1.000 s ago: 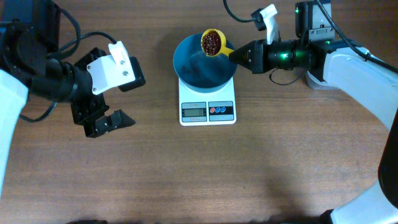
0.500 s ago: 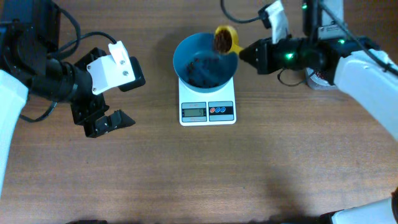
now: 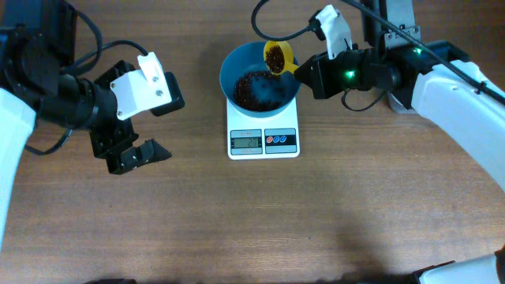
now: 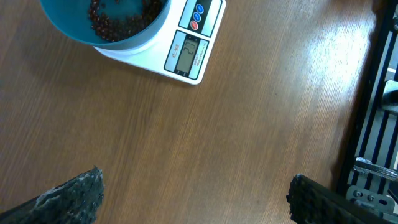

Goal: Scoop item into bowl and weigh 50g on scale
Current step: 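Tilt the scoop to pour beans into the teal bowl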

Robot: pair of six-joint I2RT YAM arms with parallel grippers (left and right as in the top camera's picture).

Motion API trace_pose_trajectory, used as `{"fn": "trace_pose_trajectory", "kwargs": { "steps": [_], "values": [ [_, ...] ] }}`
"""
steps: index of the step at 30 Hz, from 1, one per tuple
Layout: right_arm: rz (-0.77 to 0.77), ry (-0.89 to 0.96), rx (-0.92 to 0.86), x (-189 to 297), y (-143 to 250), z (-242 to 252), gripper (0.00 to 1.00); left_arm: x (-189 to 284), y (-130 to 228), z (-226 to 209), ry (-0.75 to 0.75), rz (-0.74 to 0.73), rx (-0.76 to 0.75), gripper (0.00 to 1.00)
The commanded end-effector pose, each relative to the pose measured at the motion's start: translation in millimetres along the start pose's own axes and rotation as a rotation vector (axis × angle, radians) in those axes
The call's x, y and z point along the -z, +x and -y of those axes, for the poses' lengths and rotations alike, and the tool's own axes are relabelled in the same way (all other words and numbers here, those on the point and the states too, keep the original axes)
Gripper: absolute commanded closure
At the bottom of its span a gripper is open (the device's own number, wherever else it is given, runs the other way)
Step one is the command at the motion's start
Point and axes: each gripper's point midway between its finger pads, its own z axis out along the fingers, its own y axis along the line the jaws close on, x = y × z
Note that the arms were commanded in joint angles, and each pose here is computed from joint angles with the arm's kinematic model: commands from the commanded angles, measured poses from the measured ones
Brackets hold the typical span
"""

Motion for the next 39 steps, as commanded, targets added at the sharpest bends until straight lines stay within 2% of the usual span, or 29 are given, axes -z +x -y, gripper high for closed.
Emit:
{"fn": "trace_pose_trajectory", "kwargs": {
  "steps": [1, 6, 9, 12, 23, 25, 33, 39],
  "values": [
    [0.037, 0.012, 0.024, 11.4, -13.6, -3.6, 0.96, 0.4, 1.5, 0.7, 0.0, 0.002, -0.009, 0.01],
    [0.043, 0.013, 0.097, 11.0, -15.2, -4.2, 0.96, 0.4, 1.5, 0.7, 0.0, 0.002, -0.009, 0.01],
    [0.039, 0.096, 0.098, 11.5, -15.6, 10.3, 0.96, 0.4, 1.5, 0.7, 0.0, 0.002, -0.009, 0.01],
    [0.079, 0.068, 0.127, 14.4, -30.5, -1.0, 0.96, 0.4, 1.5, 0.7, 0.0, 0.002, -0.009, 0.01],
    [0.033, 0.122, 0.147, 7.1, -22.4, -6.8, 0.96, 0.4, 1.5, 0.7, 0.0, 0.002, -0.009, 0.01],
    [-0.029, 0.154, 0.169, 3.5, -8.1, 1.1, 0.96, 0.4, 1.5, 0.7, 0.0, 0.002, -0.009, 0.01],
    [-0.011, 0.139, 0.211, 6.0, -18.6, -14.6, 0.96, 0.4, 1.5, 0.7, 0.0, 0.002, -0.009, 0.01],
    [-0.058, 0.204, 0.202, 5.1, -9.2, -4.0, 0.96, 0.4, 1.5, 0.7, 0.0, 0.002, -0.009, 0.01]
  ]
}}
